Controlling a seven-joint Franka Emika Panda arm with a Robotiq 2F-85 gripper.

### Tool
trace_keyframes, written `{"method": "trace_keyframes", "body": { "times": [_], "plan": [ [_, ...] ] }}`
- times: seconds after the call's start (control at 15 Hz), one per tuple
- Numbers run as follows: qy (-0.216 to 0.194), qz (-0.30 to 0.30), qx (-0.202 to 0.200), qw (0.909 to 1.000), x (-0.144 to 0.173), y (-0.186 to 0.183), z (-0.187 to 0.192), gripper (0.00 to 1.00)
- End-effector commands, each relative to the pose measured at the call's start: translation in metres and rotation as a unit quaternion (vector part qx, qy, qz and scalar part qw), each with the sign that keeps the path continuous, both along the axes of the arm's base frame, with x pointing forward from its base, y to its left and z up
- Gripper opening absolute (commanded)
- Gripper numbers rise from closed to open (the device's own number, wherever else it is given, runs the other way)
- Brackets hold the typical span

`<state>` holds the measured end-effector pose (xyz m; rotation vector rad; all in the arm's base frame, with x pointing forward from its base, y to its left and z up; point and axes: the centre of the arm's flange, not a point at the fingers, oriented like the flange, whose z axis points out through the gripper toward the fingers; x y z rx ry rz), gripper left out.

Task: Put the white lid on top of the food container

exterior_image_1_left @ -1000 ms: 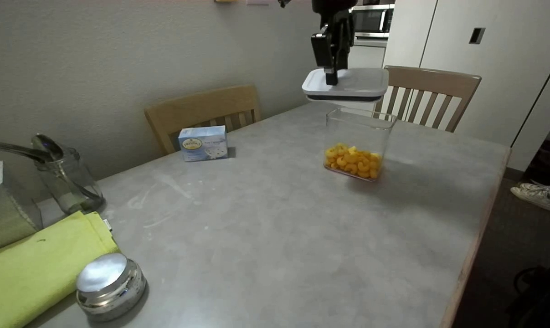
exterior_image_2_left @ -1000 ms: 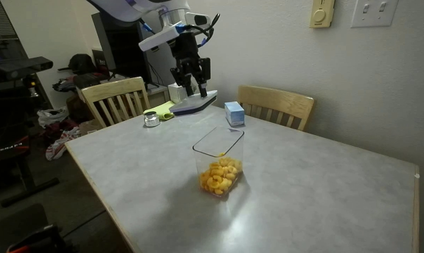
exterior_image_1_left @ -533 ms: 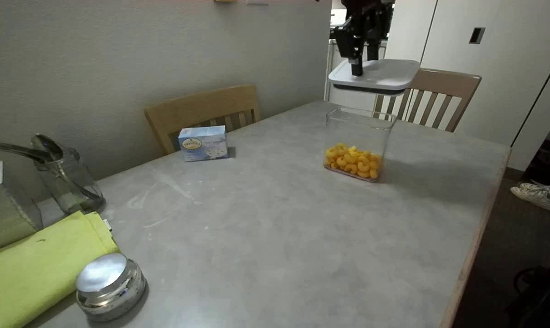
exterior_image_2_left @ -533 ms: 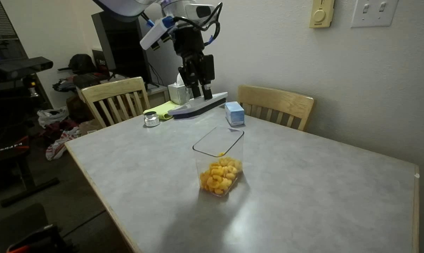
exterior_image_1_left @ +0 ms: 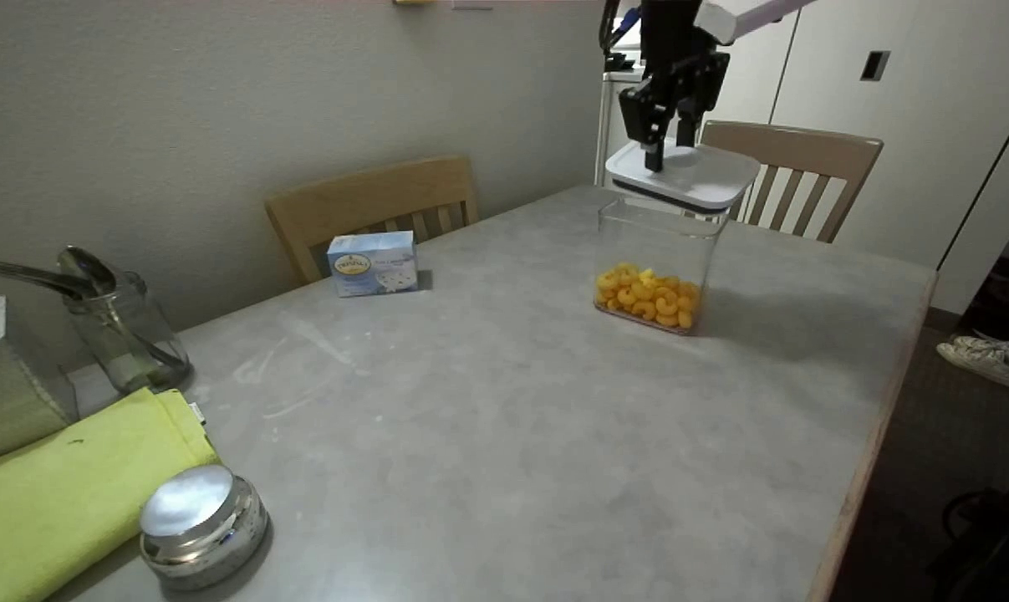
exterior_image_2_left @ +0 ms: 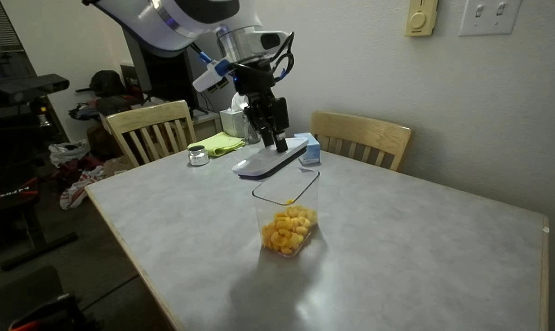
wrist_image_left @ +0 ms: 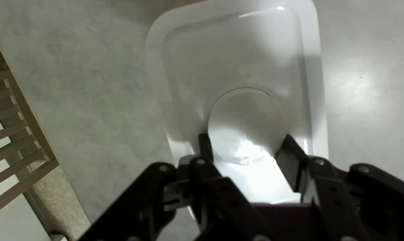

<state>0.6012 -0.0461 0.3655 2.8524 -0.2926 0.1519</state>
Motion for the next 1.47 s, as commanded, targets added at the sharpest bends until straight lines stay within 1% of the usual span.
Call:
{"method": "trace_keyframes", "body": {
  "times": [0.0, 0.2, 0.33, 0.6, 0.73, 0.93, 1.07, 1.4],
  "plan": [
    [-0.032, 0.013, -0.009, 0.9994, -0.018, -0.022, -0.008, 0.26],
    [-0.05, 0.022, -0.007, 0.9985, -0.021, -0.033, -0.014, 0.26],
    [-0.068, 0.038, 0.0, 0.9969, -0.022, -0.037, -0.018, 0.26],
    [-0.111, 0.08, 0.023, 0.9903, -0.02, -0.037, -0.023, 0.26],
    [-0.121, 0.087, 0.039, 0.9881, -0.019, -0.036, -0.025, 0.26],
    [-0.097, 0.074, 0.078, 0.9894, -0.023, -0.032, -0.022, 0.26],
    [-0.08, 0.06, 0.093, 0.9906, -0.026, -0.029, -0.018, 0.26],
    [-0.021, 0.021, 0.089, 0.9956, -0.038, -0.033, -0.008, 0.26]
  ]
}}
